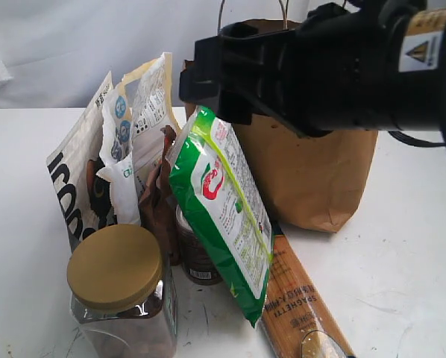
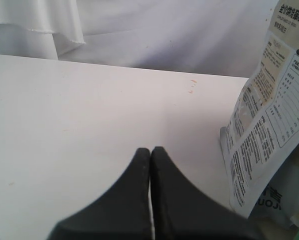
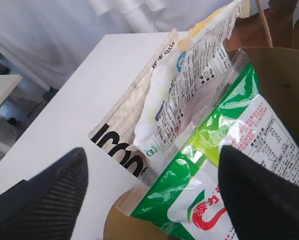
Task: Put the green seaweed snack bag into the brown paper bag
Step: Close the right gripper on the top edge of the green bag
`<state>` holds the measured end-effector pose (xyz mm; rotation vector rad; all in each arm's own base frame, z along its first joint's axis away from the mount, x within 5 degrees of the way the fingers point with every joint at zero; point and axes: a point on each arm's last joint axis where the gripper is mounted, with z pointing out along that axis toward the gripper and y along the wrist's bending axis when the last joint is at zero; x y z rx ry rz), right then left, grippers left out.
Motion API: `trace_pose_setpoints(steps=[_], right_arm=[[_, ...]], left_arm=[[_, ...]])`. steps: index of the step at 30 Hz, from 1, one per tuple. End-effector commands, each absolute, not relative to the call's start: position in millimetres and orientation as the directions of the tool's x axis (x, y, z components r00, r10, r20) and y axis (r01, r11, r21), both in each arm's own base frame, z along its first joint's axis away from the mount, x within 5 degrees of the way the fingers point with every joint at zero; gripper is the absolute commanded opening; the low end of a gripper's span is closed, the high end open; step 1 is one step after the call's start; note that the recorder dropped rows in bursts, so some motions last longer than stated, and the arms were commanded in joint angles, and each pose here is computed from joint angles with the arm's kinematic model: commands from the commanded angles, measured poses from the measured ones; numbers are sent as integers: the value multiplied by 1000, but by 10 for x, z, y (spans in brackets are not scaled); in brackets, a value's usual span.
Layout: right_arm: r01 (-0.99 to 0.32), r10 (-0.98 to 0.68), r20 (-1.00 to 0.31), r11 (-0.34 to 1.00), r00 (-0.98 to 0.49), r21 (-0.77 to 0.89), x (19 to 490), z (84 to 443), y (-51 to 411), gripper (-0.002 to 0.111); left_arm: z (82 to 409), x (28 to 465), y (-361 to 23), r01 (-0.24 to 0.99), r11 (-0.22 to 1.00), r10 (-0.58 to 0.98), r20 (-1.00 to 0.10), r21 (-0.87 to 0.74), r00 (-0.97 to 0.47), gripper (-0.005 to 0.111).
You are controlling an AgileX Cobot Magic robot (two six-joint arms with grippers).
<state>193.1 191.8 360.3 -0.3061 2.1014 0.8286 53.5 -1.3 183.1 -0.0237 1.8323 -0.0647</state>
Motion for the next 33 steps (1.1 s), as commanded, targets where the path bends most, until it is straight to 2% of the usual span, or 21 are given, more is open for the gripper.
trace_pose_setpoints(steps=[1,10,21,33], right_arm=[[-463,37,-753,769,-657,441,2047,3688,2029,67],[-366,-8,-651,833,-759,416,2258,3723,2204,67],[-310,-6,-604,863,-797,400,2543,3683,2406,67],[-173,-36,-459,950,-888,261,2800,3657,2549,67]], left_arm=[[1826,536,-16,23,998,-48,-967,-56,-251,0],[1826,536,-16,23,998,-48,-967,-56,-251,0],[1826,536,-16,23,998,-48,-967,-56,-251,0],[1826,536,-16,23,998,-48,-967,-56,-251,0]])
